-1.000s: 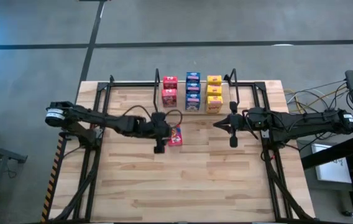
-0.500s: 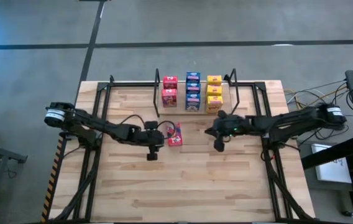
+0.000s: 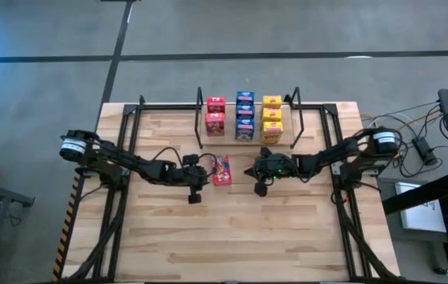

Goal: Stack cereal on shelf
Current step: Put the red cereal box on the shelf aligned with the other red cereal boxes

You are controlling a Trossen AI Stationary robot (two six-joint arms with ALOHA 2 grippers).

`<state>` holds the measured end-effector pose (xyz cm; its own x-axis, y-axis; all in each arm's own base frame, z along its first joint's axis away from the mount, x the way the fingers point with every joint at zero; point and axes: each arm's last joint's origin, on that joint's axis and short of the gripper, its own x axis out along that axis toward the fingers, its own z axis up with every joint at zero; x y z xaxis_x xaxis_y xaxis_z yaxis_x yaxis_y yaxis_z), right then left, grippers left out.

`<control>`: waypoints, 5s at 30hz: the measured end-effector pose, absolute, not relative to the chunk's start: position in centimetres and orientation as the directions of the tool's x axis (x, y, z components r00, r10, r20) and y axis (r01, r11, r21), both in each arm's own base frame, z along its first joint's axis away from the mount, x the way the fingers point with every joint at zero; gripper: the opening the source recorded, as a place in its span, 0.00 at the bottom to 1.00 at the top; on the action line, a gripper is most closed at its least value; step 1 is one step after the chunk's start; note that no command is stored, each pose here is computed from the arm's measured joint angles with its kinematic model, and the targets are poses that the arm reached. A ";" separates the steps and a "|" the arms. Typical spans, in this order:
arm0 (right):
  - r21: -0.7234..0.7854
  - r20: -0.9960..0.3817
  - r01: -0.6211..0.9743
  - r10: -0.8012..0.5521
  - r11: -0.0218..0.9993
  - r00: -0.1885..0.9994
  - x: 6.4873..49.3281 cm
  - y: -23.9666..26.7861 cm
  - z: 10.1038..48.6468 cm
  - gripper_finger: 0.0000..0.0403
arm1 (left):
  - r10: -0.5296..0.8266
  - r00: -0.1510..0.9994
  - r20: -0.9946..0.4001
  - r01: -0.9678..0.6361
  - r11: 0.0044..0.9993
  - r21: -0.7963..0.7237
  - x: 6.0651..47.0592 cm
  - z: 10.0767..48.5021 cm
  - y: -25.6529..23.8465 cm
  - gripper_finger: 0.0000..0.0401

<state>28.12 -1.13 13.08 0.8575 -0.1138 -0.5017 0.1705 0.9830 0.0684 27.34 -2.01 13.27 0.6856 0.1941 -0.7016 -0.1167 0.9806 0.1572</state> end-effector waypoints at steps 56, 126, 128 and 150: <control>0.446 -0.437 0.116 0.103 0.888 0.894 31.2 0.3 16.2 0.02 | -0.057 0.826 -0.561 -0.293 0.806 -0.513 29.6 18.1 -2.4 0.17; 0.348 -0.442 0.262 -0.089 0.900 0.893 29.9 -3.0 18.4 0.02 | 0.140 0.867 -0.479 -0.255 0.949 -0.184 28.0 21.5 1.9 0.17; 0.338 -0.441 0.258 -0.090 0.905 0.893 29.5 -2.9 19.1 0.02 | 0.144 0.866 -0.479 -0.250 0.954 -0.166 28.0 21.5 1.9 0.17; 0.182 -0.336 0.169 -0.100 0.969 0.936 24.6 -2.5 25.6 0.02 | 0.138 0.917 -0.374 -0.212 0.964 -0.163 29.6 21.2 1.7 0.58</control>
<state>24.60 -2.45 25.60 0.9364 -0.0997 -0.3365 0.1685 0.9688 0.1818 29.56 1.66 21.16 0.9169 0.1384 -0.3743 -0.2118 0.9637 -0.1626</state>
